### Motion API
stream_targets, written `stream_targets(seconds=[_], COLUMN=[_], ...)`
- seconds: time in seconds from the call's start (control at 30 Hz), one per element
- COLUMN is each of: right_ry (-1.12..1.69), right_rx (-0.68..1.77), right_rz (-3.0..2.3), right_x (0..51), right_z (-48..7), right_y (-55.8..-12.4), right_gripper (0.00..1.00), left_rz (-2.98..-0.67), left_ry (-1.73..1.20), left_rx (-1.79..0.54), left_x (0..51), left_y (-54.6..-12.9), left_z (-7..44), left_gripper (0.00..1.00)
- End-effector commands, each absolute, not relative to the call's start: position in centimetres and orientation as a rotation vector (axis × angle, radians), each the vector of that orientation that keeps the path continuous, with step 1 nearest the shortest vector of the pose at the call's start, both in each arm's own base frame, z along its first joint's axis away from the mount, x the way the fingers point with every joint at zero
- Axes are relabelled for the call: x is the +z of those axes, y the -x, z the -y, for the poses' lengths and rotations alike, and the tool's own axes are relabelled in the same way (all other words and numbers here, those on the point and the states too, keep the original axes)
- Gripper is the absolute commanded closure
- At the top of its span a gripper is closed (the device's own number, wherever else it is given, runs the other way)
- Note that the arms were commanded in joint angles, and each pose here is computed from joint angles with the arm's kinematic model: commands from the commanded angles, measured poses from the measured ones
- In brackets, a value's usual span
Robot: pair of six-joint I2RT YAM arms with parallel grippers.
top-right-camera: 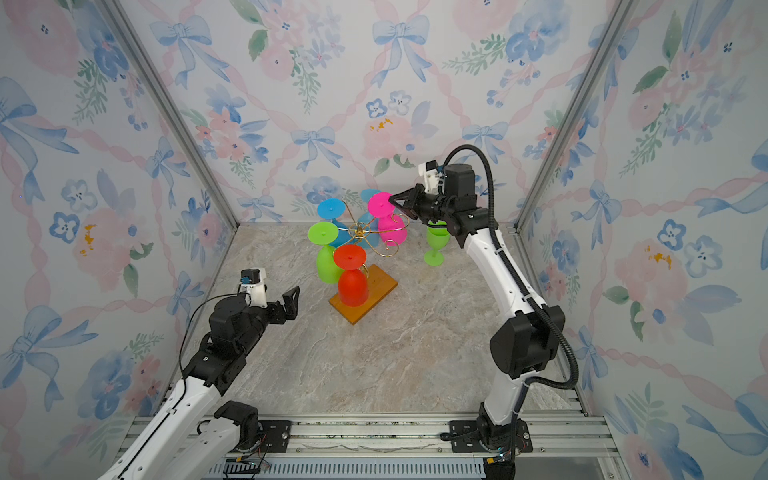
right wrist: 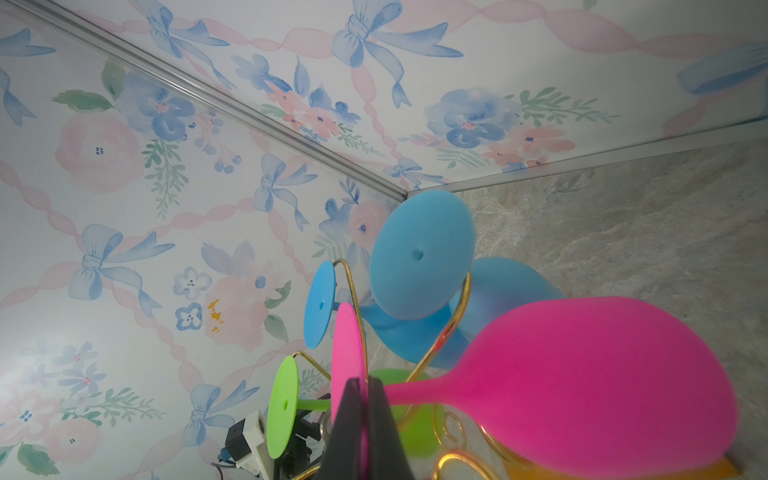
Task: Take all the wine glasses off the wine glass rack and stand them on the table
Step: 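Slide the magenta glass off the rack arm with the right gripper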
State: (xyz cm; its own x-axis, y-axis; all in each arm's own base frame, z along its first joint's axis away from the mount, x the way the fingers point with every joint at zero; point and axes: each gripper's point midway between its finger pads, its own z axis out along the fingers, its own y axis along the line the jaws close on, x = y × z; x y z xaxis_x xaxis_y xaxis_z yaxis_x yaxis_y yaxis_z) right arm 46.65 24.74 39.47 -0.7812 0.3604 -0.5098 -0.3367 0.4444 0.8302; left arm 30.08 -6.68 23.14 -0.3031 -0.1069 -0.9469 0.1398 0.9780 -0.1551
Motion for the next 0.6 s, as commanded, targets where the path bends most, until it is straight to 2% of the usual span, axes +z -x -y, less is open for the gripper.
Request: stream_targets(seconds=[0.0,0.37,0.57], right_ry=[-0.024,-0.092,-0.106], right_rx=[1.358,1.346,1.307], right_rz=[-2.001,-1.955,-1.958], right_x=[40.7,41.6,42.0], right_z=[-23.6,-20.1,-18.1], right_y=[-47.6,-47.4,-46.0], right_gripper=[0.99,0.99,0.99], left_rz=[-1.85,-1.852,-1.823], left_ry=[-0.003,0.006,0.019], left_rx=[-0.236,-0.266,-0.312], left_x=[23.1,23.4,25.3], left_y=[-30.2,-30.2,-29.5], left_z=[6.3,6.6,6.8], left_gripper=[0.02,0.02,0.02])
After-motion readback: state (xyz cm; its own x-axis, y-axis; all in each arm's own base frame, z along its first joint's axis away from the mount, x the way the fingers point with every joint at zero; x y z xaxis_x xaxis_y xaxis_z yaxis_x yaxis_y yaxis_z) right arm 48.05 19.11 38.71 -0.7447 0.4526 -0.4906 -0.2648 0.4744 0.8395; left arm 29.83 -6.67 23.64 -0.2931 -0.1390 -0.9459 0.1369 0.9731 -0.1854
